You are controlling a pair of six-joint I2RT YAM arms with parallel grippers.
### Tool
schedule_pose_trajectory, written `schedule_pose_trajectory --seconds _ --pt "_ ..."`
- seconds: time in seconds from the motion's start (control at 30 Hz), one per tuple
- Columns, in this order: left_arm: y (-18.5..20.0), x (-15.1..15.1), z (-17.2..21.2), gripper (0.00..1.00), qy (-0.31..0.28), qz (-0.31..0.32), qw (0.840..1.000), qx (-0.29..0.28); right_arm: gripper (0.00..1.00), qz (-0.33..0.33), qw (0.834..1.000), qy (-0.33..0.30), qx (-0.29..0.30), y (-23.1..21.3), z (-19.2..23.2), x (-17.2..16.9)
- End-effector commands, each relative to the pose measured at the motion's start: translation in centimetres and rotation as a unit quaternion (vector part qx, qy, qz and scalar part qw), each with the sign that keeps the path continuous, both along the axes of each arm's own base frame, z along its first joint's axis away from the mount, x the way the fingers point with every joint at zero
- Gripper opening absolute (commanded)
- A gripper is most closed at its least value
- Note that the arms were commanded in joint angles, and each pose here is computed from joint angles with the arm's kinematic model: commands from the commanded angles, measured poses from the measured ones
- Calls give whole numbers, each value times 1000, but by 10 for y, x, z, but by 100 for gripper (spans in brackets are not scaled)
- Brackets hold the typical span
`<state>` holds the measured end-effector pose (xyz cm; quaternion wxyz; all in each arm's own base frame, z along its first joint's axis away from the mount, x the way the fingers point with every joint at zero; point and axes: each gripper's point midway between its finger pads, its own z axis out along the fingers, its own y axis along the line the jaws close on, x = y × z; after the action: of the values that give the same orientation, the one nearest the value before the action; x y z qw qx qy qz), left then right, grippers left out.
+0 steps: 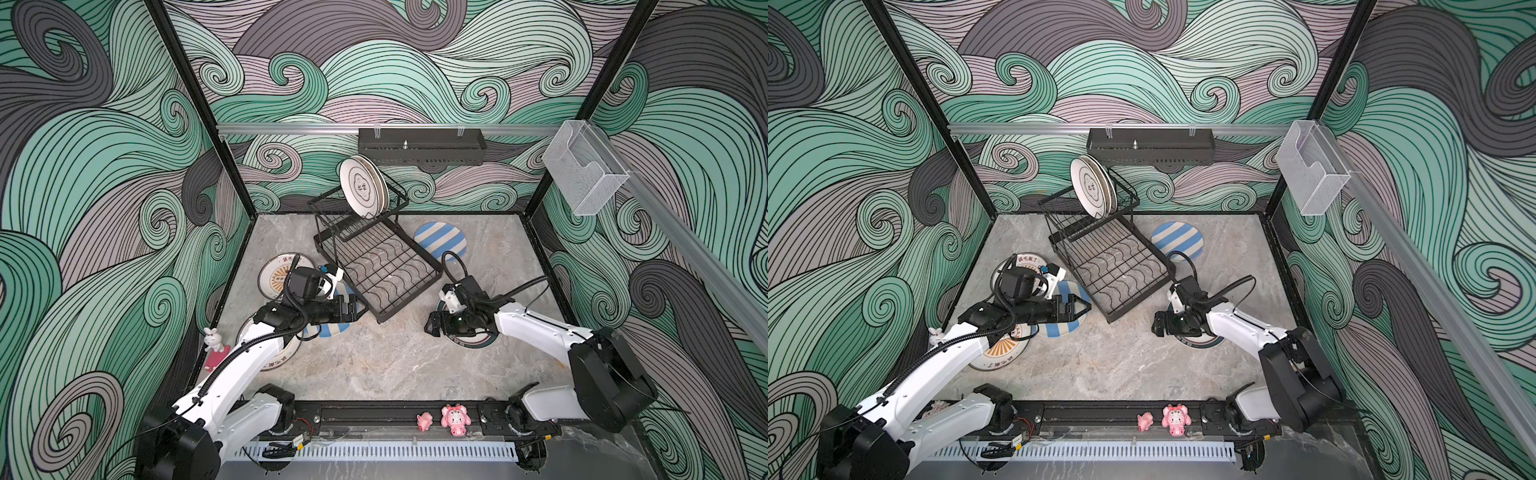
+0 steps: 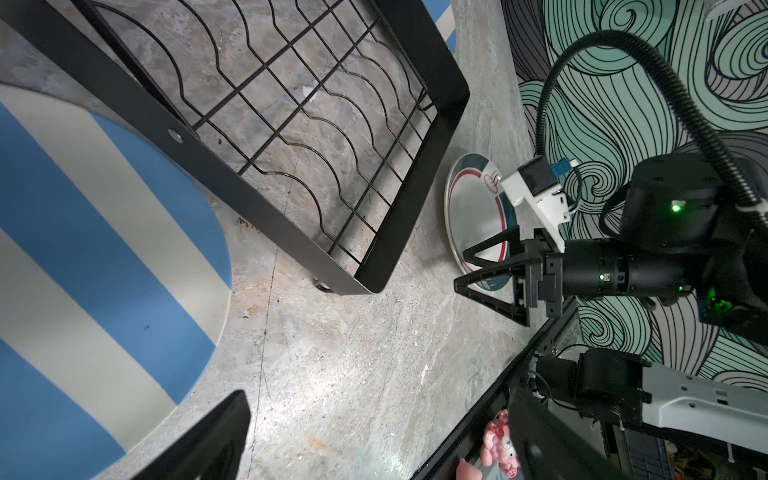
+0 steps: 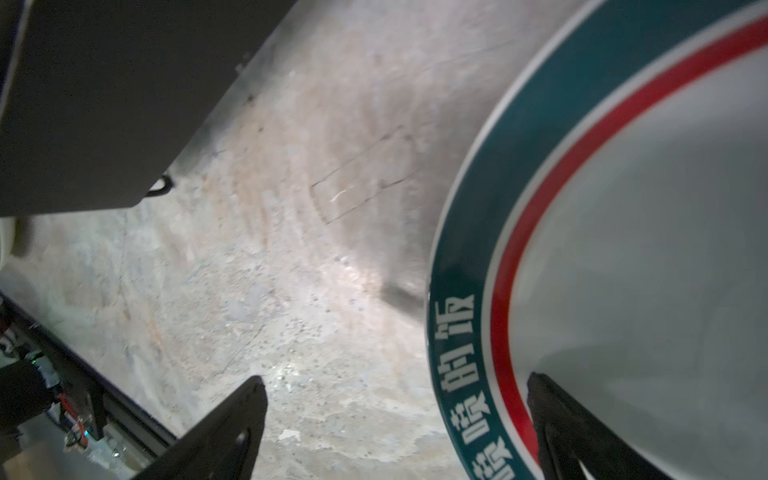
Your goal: Load the plates into the dish rack
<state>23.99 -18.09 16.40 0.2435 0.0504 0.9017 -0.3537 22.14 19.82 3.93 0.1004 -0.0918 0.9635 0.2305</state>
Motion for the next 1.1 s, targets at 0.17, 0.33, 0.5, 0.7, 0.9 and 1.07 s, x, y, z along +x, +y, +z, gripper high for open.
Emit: schedule_pose_trajectory --seconds 0.17,0.33,0.5,0.7,0.9,1.07 --pt "3 0 11 99 -25 16 1000 7 97 51 995 6 88 64 8 -30" --pt "1 -2 3 99 -22 10 1000 14 96 21 999 -32 13 31 27 -23" --pt "-10 -10 -10 99 -10 -11 1000 6 95 -72 995 -31 -66 -37 40 -27" --pt "-21 -16 -18 99 -2 -23 1000 2 86 -163 984 -32 -69 -89 40 -44" --pt "-33 -19 -22 99 -1 -43 999 1 83 -221 972 -29 -73 -115 33 -47" --pt "-38 -23 -23 99 1 -53 999 2 77 -247 965 -14 -84 -127 26 -40"
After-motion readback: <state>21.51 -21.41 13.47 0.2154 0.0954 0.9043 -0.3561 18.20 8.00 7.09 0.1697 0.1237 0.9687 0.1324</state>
